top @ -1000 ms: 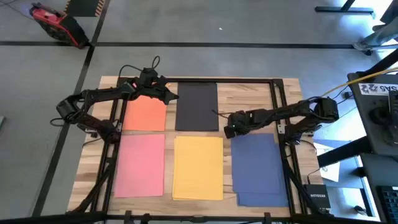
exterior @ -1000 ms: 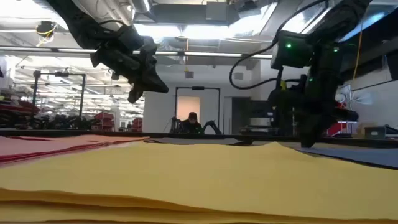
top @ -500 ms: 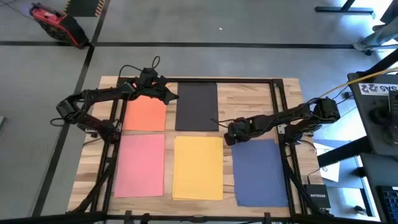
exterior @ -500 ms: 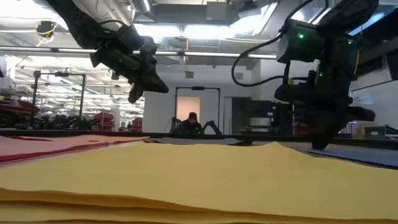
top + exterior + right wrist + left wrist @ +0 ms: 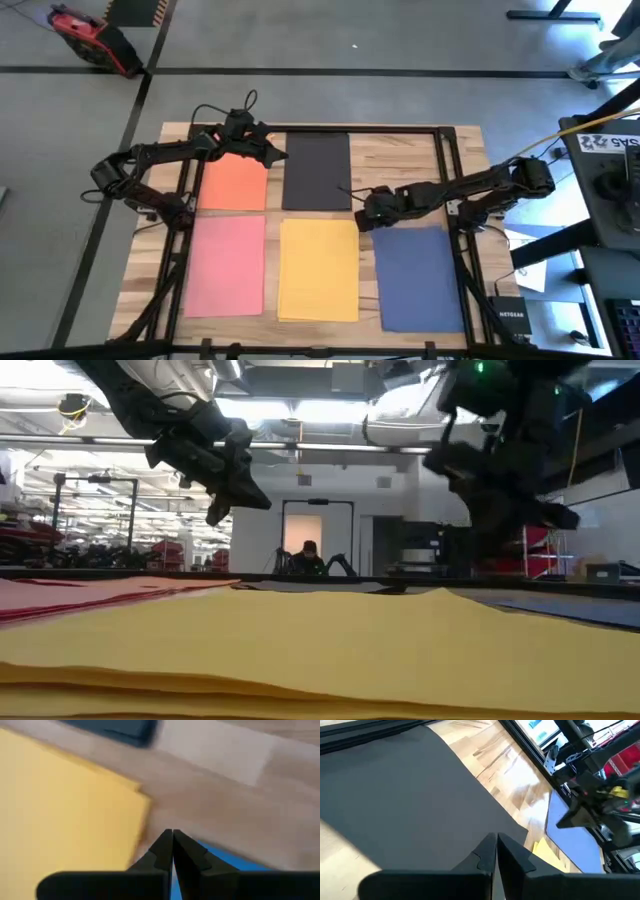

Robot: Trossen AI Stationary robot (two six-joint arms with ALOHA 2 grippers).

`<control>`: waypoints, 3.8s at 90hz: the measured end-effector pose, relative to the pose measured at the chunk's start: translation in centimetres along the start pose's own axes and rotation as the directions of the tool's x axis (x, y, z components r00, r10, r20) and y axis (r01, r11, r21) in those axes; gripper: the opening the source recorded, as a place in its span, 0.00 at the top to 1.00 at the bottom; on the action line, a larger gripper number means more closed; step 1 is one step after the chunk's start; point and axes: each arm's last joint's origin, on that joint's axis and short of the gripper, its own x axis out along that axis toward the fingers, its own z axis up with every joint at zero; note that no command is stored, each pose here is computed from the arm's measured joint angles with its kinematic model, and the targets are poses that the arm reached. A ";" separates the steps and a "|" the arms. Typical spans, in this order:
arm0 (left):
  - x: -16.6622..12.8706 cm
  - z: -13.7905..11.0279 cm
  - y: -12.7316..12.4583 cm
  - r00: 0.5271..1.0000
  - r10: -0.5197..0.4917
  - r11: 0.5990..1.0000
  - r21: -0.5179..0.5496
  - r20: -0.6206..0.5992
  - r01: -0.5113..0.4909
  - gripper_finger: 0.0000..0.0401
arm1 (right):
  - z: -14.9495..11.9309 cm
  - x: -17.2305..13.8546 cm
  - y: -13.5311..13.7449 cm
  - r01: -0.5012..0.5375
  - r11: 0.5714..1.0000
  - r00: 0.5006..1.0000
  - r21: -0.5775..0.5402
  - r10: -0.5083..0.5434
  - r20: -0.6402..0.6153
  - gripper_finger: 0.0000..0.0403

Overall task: Organize paper
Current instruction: Stack the blue color paper on top of the other blue color paper, then adjust the stacked yellow color papers

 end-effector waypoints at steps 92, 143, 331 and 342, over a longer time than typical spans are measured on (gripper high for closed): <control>0.0 -0.1 0.0 1.000 0.004 1.000 -0.005 -0.010 -0.005 1.00 | -2.0 3.9 -0.4 0.158 0.985 0.972 0.067 -0.143 -0.185 1.00; 0.3 -1.4 -1.2 0.982 -0.123 0.992 -0.041 -0.146 0.118 1.00 | -1.4 2.5 1.4 0.086 0.996 0.990 0.025 -0.082 -0.118 1.00; 6.2 -15.6 -10.1 0.802 0.240 0.717 0.657 -0.547 0.234 1.00 | 1.2 6.2 1.0 -0.110 0.856 0.984 -0.505 0.023 -0.176 1.00; 6.5 -15.3 -9.8 0.813 0.237 0.722 0.656 -0.531 0.219 1.00 | 1.3 6.2 1.1 -0.108 0.855 0.985 -0.507 0.024 -0.170 1.00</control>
